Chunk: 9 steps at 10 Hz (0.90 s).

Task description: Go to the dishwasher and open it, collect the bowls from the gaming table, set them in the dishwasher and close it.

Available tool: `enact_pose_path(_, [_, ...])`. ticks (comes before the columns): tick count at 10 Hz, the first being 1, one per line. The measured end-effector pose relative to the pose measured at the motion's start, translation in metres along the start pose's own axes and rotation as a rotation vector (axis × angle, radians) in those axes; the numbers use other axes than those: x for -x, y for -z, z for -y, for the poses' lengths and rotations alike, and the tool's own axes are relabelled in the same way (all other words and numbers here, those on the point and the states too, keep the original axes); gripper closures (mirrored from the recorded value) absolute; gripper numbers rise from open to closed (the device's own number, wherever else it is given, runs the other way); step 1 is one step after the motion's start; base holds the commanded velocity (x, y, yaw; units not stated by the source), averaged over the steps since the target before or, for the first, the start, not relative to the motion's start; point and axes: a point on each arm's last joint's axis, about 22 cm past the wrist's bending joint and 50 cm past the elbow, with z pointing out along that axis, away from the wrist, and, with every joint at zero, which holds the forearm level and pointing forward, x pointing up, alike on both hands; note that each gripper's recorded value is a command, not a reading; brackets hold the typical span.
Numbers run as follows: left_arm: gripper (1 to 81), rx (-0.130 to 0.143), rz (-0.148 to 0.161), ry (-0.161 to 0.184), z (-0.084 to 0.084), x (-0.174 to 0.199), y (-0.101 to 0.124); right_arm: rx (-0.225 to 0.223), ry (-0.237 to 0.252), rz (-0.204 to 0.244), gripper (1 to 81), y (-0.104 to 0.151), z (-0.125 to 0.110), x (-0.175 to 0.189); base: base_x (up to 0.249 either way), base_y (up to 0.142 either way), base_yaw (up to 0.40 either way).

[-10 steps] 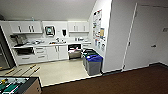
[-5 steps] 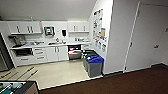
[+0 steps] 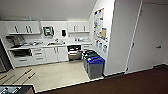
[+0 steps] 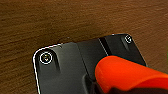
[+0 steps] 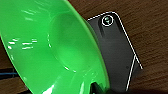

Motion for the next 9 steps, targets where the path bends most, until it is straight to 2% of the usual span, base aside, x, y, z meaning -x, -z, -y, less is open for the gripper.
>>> enact_pose_path(9, [81.1, 0.001, 0.0, 0.0, -0.0006, -0.0004, -0.0002, 0.0, 0.0, 0.0, 81.1, 0.0, 0.0, 0.0001, 0.157, 0.0, 0.0])
